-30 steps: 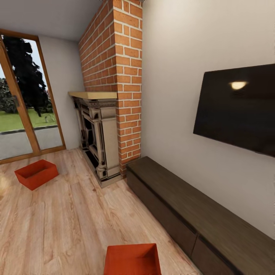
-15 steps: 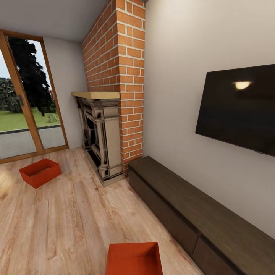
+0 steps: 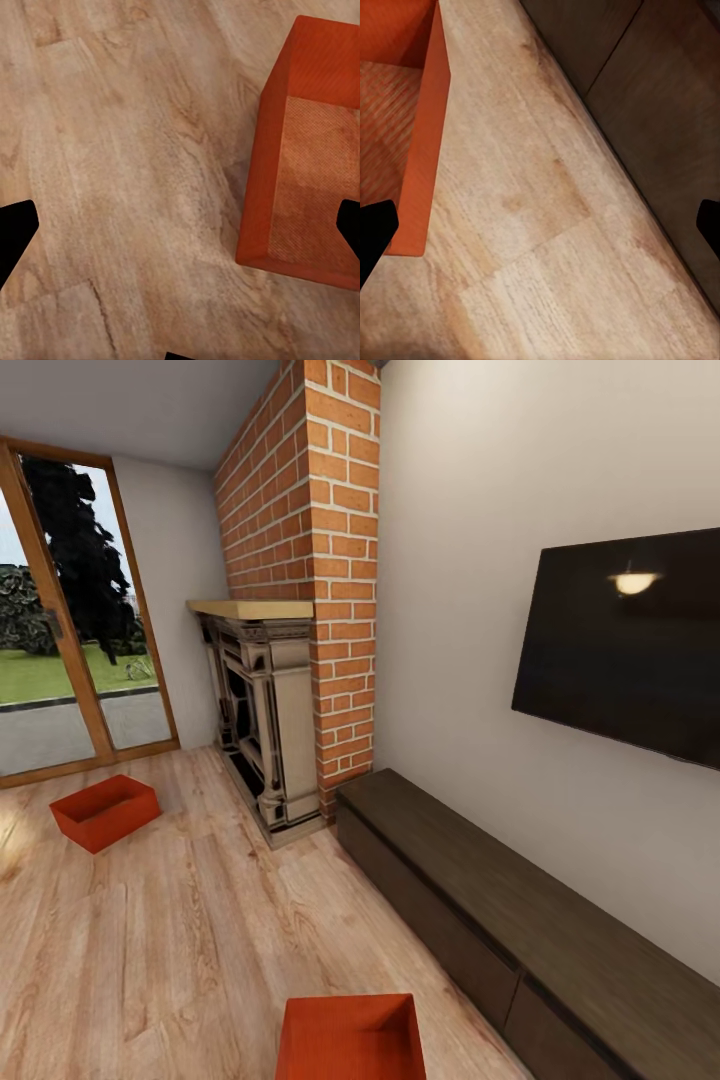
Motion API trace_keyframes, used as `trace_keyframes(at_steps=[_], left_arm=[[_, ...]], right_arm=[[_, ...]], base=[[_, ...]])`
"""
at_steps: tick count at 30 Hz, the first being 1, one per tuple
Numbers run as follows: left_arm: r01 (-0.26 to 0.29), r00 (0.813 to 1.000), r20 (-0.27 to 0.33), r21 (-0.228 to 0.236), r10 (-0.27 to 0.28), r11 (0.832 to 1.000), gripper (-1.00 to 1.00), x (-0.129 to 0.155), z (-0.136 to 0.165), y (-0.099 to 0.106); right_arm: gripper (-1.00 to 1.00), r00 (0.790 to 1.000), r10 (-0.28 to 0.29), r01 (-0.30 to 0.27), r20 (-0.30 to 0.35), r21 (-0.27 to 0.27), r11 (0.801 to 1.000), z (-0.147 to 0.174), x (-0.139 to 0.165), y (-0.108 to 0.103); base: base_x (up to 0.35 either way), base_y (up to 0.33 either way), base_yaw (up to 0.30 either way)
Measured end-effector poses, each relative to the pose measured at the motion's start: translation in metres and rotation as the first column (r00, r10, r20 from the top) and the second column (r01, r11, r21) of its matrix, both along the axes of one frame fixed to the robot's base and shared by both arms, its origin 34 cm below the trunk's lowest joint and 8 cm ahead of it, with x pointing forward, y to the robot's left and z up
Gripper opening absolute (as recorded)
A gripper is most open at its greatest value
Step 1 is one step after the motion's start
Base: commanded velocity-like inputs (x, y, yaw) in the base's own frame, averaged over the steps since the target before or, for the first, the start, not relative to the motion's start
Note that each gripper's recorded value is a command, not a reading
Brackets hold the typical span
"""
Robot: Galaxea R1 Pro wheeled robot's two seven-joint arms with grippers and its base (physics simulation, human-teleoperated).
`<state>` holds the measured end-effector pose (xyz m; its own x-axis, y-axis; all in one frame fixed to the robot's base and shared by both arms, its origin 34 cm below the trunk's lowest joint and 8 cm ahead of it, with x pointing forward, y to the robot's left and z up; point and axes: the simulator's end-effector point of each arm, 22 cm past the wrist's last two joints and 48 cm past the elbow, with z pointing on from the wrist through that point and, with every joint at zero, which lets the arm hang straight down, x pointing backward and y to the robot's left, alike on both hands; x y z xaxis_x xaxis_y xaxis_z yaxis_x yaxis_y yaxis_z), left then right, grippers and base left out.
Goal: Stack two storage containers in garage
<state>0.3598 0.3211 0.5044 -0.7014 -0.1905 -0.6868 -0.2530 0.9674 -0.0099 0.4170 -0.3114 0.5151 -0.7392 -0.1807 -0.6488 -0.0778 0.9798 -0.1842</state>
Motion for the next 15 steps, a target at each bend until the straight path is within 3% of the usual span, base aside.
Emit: trace_keyframes(at_steps=[6,15], left_arm=[[0.003,1.000,0.000,-0.008,-0.003,1.000,1.00,0.0000,-0.0003,-0.0015],[0.005,1.000,-0.017,-0.005,-0.005,1.000,1.00,-0.0048,-0.0036,0.0004]], right_arm=[[1.00,1.000,-0.003,0.003,-0.002,0.001,1.000,-0.0005,-0.0006,-0.0005],[1.00,1.000,-0.007,0.007,-0.017,0.003,1.000,-0.0043,-0.0047,-0.0007]], base=[[0.000,0.000,0.018],[0.000,0.000,0.098]])
